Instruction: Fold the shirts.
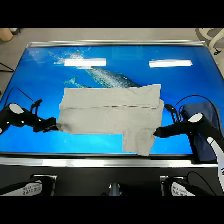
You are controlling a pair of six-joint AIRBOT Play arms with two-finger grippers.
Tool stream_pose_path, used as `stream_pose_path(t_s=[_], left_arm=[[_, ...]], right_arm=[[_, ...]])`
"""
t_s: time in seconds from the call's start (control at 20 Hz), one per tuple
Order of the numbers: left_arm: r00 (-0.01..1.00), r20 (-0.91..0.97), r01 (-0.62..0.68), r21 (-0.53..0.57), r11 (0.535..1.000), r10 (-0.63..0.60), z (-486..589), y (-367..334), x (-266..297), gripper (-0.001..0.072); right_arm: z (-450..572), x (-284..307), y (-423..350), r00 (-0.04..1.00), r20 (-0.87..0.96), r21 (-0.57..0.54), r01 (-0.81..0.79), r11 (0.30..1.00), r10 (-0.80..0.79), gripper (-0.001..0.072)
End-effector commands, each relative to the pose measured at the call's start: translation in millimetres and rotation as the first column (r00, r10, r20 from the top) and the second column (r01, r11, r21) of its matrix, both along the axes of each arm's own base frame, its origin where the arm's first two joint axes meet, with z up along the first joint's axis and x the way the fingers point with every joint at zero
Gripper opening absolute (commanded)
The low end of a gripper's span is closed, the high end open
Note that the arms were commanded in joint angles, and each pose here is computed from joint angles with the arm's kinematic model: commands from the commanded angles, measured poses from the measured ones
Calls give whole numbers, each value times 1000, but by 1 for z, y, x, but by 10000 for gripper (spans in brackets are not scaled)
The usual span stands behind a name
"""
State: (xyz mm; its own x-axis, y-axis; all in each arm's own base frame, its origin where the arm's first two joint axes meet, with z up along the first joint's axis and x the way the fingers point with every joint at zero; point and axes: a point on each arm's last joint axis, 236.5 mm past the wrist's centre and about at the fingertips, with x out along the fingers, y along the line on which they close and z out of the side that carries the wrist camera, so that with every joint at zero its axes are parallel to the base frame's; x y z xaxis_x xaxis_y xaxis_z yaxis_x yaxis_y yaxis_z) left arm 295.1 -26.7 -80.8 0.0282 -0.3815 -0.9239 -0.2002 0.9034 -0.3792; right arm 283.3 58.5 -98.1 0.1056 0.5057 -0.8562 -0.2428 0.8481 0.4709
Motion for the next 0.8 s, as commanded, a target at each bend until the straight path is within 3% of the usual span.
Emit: stream_pose_path(t_s=[0.0,0.2,0.35,0.55,0.75], left_arm=[[990,139,34,37,999,-39,36,7,27,22],[933,359,0,89,996,-32,111,19,82,21],[875,479,-121,81,989,68,138,31,123,21],[877,470,-121,16,993,99,122,14,158,21],[892,439,-124,2,992,110,100,14,198,21]], right_arm=[[42,31,2,987,152,9,-62,998,60,19],[133,108,-19,908,419,-66,14,998,15,18],[169,151,-36,826,557,-61,140,988,-83,18],[165,190,-39,770,610,37,210,977,-189,18],[132,222,-50,788,579,37,233,972,-211,18]])
